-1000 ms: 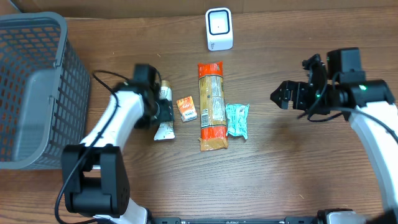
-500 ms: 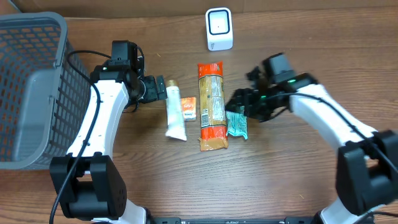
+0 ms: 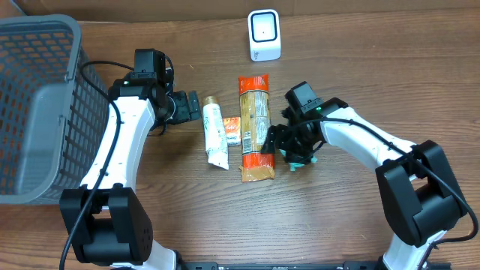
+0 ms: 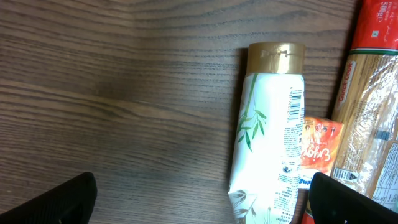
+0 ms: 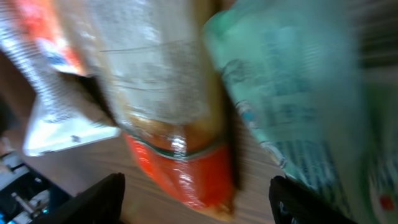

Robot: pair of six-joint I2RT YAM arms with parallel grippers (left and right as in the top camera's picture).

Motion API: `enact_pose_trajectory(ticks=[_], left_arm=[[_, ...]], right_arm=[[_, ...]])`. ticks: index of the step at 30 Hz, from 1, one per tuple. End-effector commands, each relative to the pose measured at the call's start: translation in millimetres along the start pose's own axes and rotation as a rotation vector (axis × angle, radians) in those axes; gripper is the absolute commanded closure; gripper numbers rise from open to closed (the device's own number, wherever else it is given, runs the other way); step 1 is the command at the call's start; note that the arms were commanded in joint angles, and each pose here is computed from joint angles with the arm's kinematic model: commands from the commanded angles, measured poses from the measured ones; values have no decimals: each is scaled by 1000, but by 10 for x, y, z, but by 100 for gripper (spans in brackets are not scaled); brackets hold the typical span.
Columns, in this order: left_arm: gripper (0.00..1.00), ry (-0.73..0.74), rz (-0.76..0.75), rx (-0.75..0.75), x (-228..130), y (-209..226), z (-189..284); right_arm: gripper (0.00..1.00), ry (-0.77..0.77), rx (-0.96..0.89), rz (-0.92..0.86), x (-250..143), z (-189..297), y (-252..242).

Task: Scan the item barcode
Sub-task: 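Lower the right gripper onto the green wipes pack and grasp it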

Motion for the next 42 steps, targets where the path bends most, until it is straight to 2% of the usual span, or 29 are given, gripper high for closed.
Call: enact_pose_trajectory(ticks=[1, 8, 13, 19, 23, 27, 30, 34, 37, 42], left_arm=[[0, -23, -22, 4, 33, -7, 57], [0, -23, -22, 4, 33, -7, 57], [0, -23, -22, 4, 33, -7, 57], [0, -23, -22, 4, 33, -7, 57], [0, -23, -22, 4, 33, -7, 57], [0, -23, -22, 4, 33, -7, 57], [0, -23, -22, 4, 33, -7, 57], [0, -23, -22, 4, 33, -7, 57], [0, -23, -22, 4, 33, -7, 57], [0, -23, -22, 4, 33, -7, 57]], right_arm=[[22, -66, -60, 19, 204, 177, -205], [21, -96, 1, 119, 433, 790, -459], [12, -156, 25, 220, 533, 1220, -525], [7, -209, 4, 504, 724, 1162, -598], [9, -158, 3, 402, 757, 1005, -648], [23, -59, -26, 291, 644, 922, -752], [26, -21, -43, 206, 576, 883, -809], [28, 14, -49, 206, 489, 709, -864], [39, 35, -35, 218, 421, 561, -886], [71, 58, -22, 184, 335, 418, -830]])
Point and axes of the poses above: each gripper's point midway between its finger pads, its own z axis back along the fingers, its own y axis along the line the jaws close on, x = y × z, the point moved 9 cm from there along z, back along the fingers, and after that the axes turned 8 degrees about -z, right-handed, at the moved point
